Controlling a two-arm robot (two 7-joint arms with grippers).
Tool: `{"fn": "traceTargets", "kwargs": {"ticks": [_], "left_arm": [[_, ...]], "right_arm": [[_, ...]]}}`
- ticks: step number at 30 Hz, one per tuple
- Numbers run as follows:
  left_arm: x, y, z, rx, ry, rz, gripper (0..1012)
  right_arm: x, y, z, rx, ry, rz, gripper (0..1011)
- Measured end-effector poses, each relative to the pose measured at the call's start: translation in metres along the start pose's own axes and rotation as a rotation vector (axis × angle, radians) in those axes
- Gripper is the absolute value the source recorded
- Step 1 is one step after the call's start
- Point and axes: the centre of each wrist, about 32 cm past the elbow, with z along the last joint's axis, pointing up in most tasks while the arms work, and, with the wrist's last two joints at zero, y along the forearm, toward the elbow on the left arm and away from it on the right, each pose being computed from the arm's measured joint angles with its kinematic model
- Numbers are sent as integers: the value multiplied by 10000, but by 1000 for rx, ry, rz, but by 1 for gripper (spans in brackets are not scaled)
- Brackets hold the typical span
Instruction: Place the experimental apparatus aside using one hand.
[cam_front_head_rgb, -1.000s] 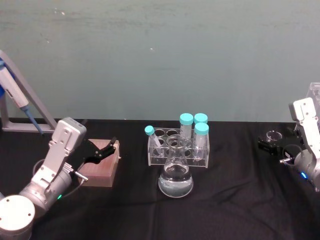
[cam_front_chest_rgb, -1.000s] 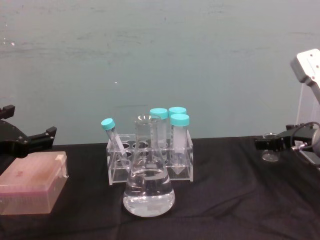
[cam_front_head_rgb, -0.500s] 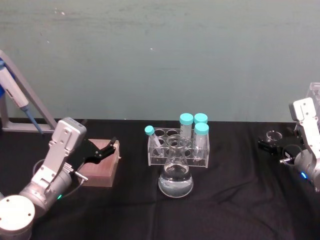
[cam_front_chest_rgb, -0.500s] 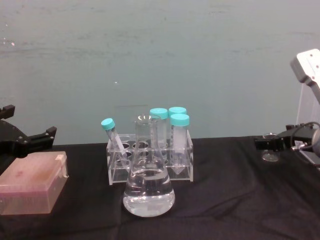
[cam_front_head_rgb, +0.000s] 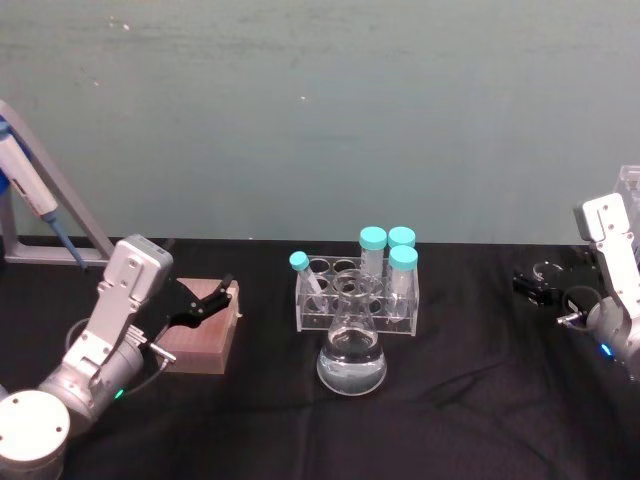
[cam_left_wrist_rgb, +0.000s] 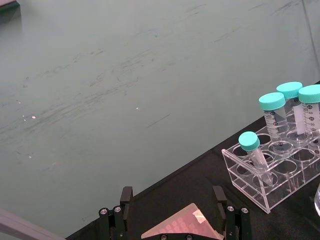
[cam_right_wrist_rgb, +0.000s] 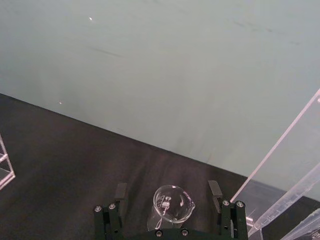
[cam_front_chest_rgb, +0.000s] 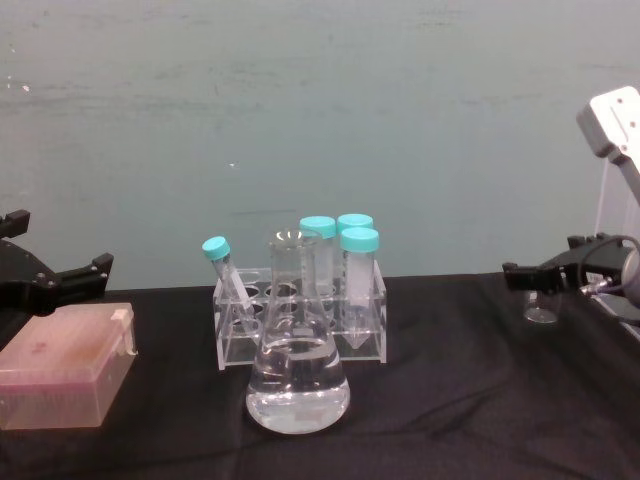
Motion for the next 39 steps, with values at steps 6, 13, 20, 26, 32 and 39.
{"fn": "traceTargets", "kwargs": {"ticks": [6,13,20,26,32,39], "left_arm": [[0,0,0,0,0,0,1000],[0,0,0,0,0,0,1000],[0,0,0,0,0,0,1000],[0,0,0,0,0,0,1000],[0,0,0,0,0,0,1000],[0,0,0,0,0,0,1000]], "right_arm": [[-11,-62,37,44,-27,29,1003],[-11,-146,78,87,-45,88,1003],[1,-292,138,123,-40,159,1003],[40,-416,170,155,-34,263,1003],[86,-497,168,182,-37,360,1003],[107,-534,170,217,-34,442,1003]]}}
